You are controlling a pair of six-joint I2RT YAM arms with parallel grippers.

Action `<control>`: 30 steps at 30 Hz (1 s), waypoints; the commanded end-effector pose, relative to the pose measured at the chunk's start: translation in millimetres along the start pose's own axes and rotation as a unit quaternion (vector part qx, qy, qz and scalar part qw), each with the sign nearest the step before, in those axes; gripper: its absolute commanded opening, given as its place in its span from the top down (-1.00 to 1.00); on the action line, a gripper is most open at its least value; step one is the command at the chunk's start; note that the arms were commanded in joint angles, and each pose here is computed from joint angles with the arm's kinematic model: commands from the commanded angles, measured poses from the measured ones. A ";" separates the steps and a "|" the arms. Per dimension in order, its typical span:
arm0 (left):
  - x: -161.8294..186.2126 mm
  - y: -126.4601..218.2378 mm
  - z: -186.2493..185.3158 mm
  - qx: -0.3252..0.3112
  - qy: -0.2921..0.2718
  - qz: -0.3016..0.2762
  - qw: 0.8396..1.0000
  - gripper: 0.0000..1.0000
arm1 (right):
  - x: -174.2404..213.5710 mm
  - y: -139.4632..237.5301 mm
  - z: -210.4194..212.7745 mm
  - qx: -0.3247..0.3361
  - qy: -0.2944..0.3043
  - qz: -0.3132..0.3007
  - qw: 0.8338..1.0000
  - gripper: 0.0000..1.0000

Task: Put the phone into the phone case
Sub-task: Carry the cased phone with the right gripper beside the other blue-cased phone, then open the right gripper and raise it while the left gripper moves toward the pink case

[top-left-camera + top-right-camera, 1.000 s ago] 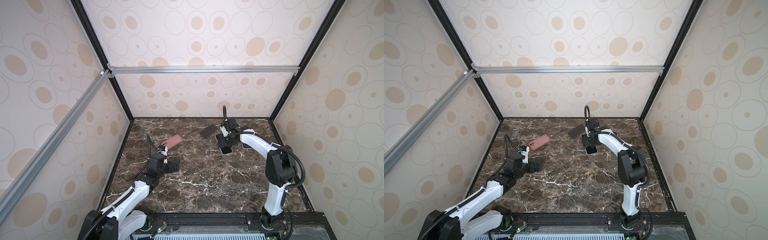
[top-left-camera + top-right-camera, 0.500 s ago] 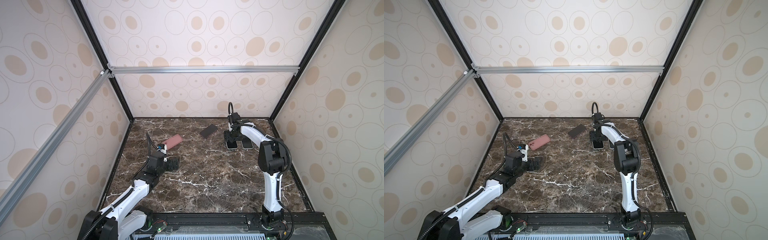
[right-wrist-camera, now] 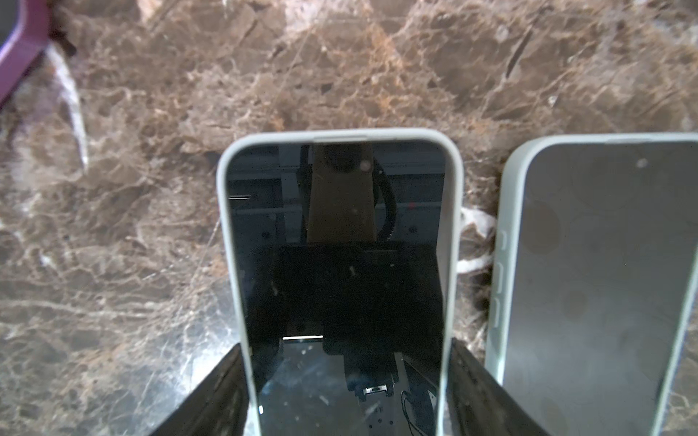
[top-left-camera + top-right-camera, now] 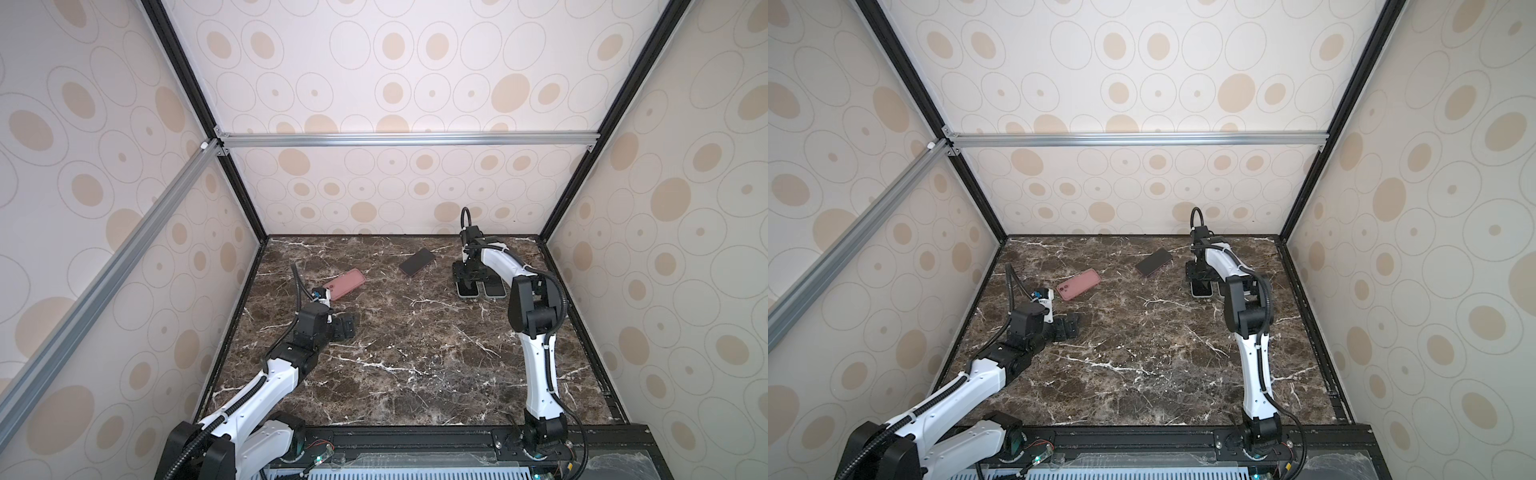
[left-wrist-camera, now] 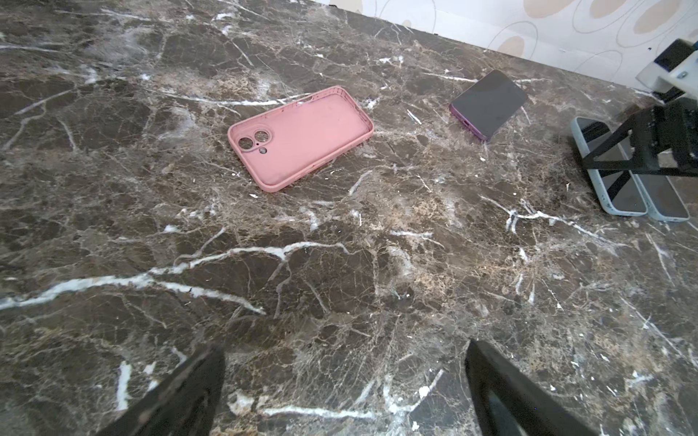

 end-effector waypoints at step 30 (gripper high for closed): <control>-13.6 -1.0 7.0 -0.053 0.012 -0.016 0.998 -1.00 | 2.0 0.0 -11.6 -0.016 -0.013 0.018 1.000 -0.72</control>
Point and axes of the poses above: each gripper's point midway between its finger pads, its own y axis back along the fingers, its own z axis along the line the jaws close on, x = y × z, the point moved 5 cm from there along y, back along the fingers, and after that the axes turned 14 degrees about y, right-handed, at the moved point
